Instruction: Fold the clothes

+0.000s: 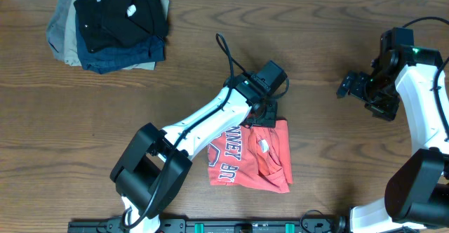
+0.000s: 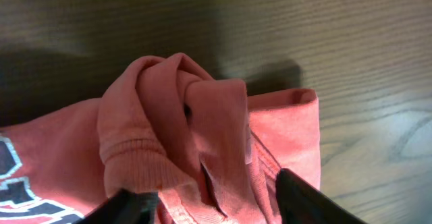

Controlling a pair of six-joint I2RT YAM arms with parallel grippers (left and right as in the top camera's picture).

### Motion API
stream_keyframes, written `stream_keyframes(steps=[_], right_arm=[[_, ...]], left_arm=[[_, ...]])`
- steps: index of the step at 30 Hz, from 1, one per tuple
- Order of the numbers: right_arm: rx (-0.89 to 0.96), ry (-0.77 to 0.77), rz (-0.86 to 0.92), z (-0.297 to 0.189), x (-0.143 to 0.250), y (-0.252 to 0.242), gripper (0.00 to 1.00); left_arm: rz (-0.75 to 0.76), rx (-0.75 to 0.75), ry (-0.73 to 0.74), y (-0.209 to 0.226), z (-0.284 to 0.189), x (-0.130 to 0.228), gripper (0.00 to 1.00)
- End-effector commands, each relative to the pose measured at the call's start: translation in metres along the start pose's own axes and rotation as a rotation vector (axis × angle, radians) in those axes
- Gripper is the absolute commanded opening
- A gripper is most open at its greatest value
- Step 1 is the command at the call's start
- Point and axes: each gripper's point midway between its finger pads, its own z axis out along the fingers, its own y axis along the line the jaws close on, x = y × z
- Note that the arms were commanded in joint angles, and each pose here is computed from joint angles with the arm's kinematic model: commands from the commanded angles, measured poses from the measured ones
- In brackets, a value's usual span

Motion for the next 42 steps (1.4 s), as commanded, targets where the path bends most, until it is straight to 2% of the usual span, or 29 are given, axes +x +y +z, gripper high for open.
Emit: stream_keyframes(steps=[1,3,7,22,25,29,31,32,33,34,42], right_arm=[[-0.005,-0.005,-0.008,-0.002,-0.003,0.001,0.99],[-0.006,-0.005,-0.008,-0.002,-0.003,0.001,0.99],[-0.006,-0.005,-0.008,-0.002,-0.003,0.001,0.99],[-0.005,-0.005,-0.008,-0.002,-0.003,0.001,0.99],[-0.006,-0.005,-0.009,-0.002,-0.003,0.001,0.99],[-0.006,-0.004,-0.009,-0.002,-0.003,0.001,0.99],[-0.005,-0.004,-0.008,-0.002,-0.003,0.001,0.99],[-0.006,-0.005,-0.008,-0.002,-0.003,0.001,0.99],[-0.005,-0.005,-0.008,-0.002,-0.003,0.001,0.99],[-0.006,-0.005,-0.008,-0.002,-0.003,0.001,0.99],[-0.005,-0.005,-0.008,-0.002,-0.003,0.001,0.99]], left_arm=[[0.015,0.007,-0.013,-0.003,0.003,-0.006,0.46],[0.018,0.018,-0.031,-0.006,0.003,-0.01,0.37],[0.022,0.036,-0.054,-0.01,0.003,-0.016,0.06],[0.039,0.172,-0.023,-0.037,-0.004,-0.012,0.06],[0.034,0.156,-0.004,-0.032,-0.004,-0.007,0.14],[0.036,0.128,0.0,-0.026,-0.013,-0.003,0.17],[0.03,0.062,-0.031,-0.014,-0.02,-0.005,0.25],[0.027,0.027,-0.045,-0.007,-0.022,-0.006,0.32],[0.024,-0.004,-0.055,-0.001,-0.024,-0.007,0.48],[0.023,-0.016,-0.053,0.001,-0.025,-0.006,0.54],[0.006,-0.033,0.012,0.005,-0.008,0.008,0.55]])
